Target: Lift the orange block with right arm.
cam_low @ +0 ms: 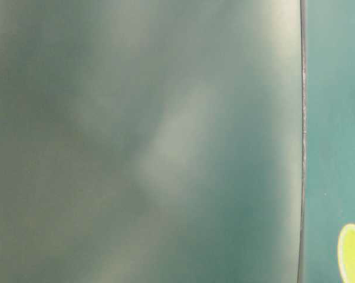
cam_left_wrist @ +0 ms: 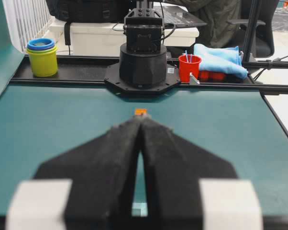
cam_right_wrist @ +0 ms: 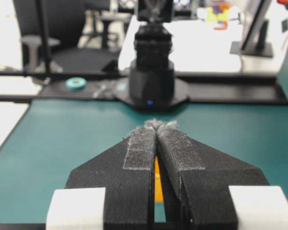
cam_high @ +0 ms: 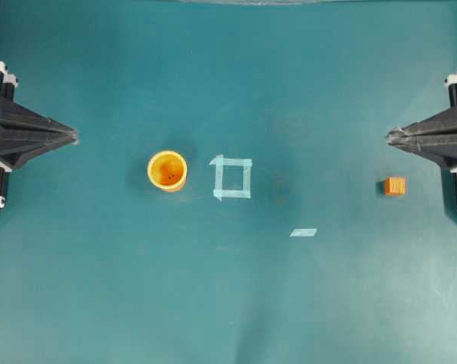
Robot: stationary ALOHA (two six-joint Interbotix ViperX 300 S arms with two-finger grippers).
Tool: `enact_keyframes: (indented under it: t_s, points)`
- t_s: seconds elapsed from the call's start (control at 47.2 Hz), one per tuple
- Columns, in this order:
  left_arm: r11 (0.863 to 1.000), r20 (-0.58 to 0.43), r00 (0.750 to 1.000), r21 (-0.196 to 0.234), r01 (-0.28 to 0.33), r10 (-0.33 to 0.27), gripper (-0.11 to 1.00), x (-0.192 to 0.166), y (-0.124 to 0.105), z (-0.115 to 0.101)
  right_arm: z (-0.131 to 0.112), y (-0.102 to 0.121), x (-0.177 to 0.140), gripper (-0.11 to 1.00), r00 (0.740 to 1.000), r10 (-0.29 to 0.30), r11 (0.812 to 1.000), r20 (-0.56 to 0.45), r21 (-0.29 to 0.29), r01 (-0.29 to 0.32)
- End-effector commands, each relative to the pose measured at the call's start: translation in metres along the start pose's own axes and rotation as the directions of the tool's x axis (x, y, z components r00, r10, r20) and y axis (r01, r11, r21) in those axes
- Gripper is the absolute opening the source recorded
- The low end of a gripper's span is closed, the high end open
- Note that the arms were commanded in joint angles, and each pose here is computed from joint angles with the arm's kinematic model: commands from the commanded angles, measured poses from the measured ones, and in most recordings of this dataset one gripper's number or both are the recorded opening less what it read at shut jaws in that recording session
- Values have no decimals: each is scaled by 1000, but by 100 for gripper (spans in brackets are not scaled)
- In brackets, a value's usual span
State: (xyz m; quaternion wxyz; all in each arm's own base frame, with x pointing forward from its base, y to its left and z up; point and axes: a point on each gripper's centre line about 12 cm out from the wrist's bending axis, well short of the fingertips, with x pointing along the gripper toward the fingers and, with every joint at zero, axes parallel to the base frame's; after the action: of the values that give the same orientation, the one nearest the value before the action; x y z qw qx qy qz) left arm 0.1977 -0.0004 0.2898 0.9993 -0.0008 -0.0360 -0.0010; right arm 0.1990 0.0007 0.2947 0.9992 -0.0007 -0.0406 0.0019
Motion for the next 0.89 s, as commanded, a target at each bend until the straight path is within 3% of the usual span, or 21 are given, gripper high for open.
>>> enact_keyframes:
  t_s: [0.0, 0.233, 0.466, 0.868]
  points:
    - [1000, 11, 1000, 0, 0, 0, -1, 6, 0, 9, 6, -1, 3, 0, 1000, -4, 1000, 11, 15, 4]
    - [1000, -18, 1000, -2, 0, 0, 1, 12, 0, 5, 4, -1, 8, 0, 994, -3, 998, -107, 68, 11]
    - [1000, -31, 1000, -2, 0, 0, 1, 16, 0, 4, 1, 0, 4, 0, 972, -2, 992, -236, 120, 31]
    - [1000, -25, 1000, -2, 0, 0, 1, 14, 0, 5, 1, 0, -16, 1, 893, 1, 984, -450, 160, 79]
